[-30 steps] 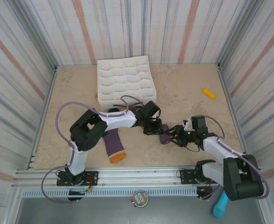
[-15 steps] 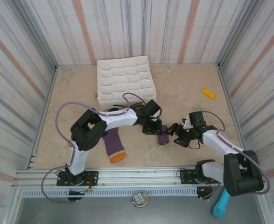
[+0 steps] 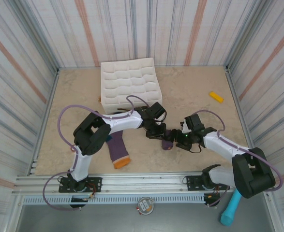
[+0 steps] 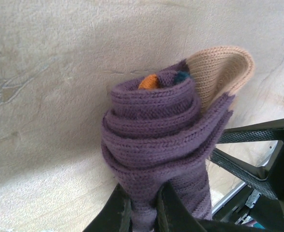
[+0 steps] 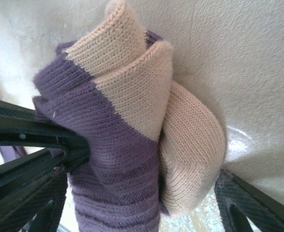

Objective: Roll the socks

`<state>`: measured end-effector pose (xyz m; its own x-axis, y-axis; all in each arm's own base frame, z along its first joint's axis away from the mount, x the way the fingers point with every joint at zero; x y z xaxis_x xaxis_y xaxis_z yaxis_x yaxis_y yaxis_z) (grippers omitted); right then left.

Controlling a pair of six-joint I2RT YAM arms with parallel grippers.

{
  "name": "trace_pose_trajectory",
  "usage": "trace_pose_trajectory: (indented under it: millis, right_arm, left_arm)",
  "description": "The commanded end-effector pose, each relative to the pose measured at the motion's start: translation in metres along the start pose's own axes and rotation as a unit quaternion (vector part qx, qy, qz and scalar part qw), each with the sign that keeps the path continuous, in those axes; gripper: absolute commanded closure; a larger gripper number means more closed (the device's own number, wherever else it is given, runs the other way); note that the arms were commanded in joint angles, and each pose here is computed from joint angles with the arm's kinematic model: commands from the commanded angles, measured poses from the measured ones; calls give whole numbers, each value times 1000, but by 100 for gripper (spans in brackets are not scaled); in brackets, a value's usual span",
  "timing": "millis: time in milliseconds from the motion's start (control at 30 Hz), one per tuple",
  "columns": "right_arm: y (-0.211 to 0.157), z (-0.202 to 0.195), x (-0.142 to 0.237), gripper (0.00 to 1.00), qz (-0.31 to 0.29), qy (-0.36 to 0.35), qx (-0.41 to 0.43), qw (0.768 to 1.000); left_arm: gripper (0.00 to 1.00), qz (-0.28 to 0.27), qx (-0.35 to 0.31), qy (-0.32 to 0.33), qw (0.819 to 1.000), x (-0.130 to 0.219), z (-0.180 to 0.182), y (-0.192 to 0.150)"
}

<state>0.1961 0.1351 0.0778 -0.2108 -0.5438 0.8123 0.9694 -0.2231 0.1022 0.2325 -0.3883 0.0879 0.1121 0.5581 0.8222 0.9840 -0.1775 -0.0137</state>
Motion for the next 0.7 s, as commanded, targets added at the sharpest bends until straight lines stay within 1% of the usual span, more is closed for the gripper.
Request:
trace_pose_trajectory:
  millis: [0,133,300,367,533,667]
  right_arm:
    - [-10,-12,-6,19,8,-32,10,999]
    - [-14,-8,-5,15,-2,1,18,1000]
    - [-15,-11,-5,15,-1,-5,29,1000]
    - [-15,-11,-8,19,5,-8,29,1000]
    - [-18,-15,-15,35,17,-30,31,999]
    - [-22,-20,-18,44,17,-34,21,999]
  left_arm:
    - [100,21,11,30,999,-15,17,-6]
    - [100,15,14,27,999,-13,22,-5]
    - [100,6,-3,-4,1000,-13,19,-3]
    - [100,6,-6,-6,1000,-13,18,-1]
    - [100,0,-7,-7,1000,-12,17,0]
    - [100,-1,-7,-8,1000,-12,16,1]
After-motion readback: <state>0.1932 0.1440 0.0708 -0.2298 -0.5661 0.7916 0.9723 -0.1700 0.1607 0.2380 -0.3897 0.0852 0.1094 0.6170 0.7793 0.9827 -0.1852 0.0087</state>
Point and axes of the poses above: each hand's point on the last joint's axis, 136 mm out from that joint toward the fingers, its own x axis back along the fingers, its own z axis along the line the jaws close on, y = z × x, the point moved 5 cm from there along x, back along the fingers, and after that the axes turned 2 degrees about x, right-handed, at the moved point
